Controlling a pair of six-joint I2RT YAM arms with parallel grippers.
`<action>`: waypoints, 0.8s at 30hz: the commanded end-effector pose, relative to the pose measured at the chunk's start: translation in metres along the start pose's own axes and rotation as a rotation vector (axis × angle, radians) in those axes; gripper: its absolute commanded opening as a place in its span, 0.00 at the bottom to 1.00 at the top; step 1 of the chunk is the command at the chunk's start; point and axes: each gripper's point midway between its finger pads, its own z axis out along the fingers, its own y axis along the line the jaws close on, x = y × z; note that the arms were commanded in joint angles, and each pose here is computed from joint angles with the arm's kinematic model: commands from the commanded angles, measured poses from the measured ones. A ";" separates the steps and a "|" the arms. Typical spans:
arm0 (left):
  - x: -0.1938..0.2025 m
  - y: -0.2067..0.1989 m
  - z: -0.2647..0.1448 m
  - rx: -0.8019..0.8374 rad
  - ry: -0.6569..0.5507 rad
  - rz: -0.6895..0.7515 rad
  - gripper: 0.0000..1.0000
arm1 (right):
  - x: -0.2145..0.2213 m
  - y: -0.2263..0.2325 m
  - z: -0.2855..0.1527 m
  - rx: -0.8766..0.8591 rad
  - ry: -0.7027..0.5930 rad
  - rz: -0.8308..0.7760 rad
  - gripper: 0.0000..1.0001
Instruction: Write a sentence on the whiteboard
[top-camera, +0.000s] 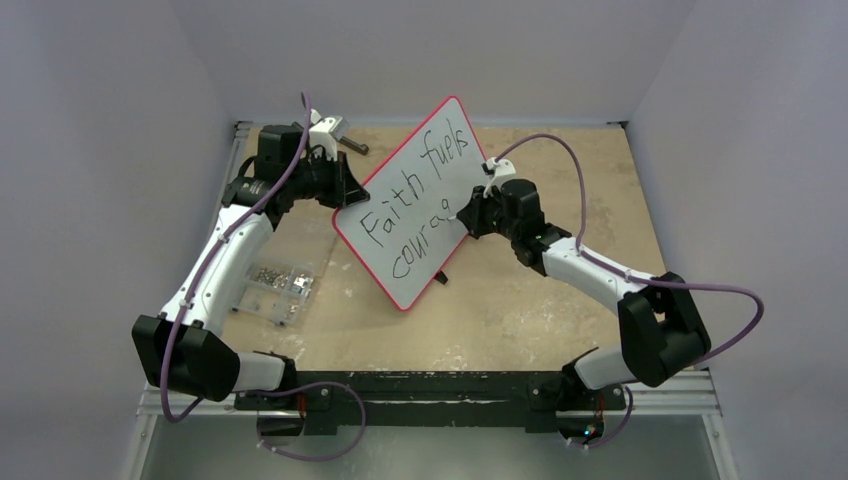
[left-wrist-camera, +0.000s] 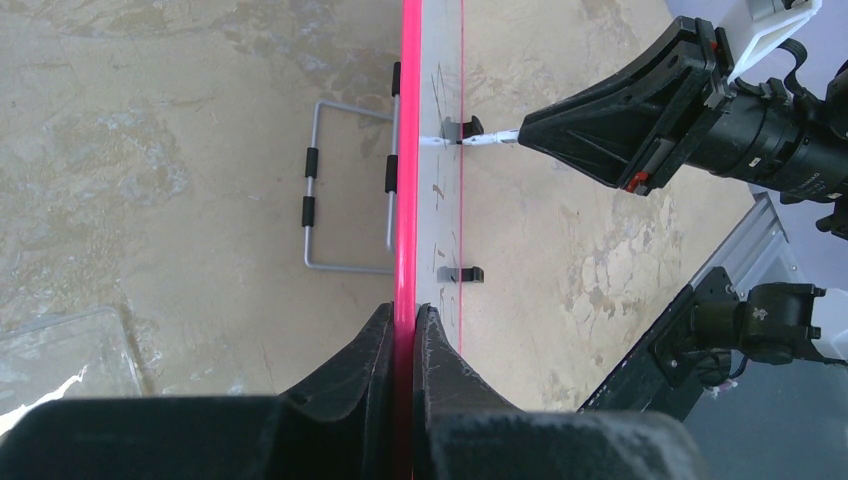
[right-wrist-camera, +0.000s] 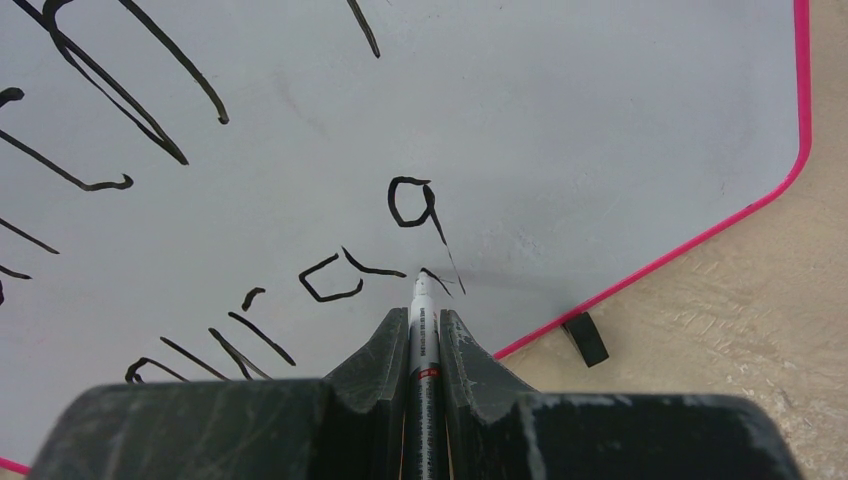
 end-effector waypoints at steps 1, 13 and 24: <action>-0.017 0.007 -0.009 -0.061 -0.075 0.096 0.00 | -0.003 0.006 0.003 -0.032 -0.024 0.003 0.00; -0.017 0.008 -0.009 -0.061 -0.074 0.095 0.00 | 0.004 -0.003 0.002 0.005 -0.010 -0.016 0.00; -0.018 0.007 -0.009 -0.061 -0.076 0.096 0.00 | 0.004 -0.010 0.001 0.045 -0.003 -0.027 0.00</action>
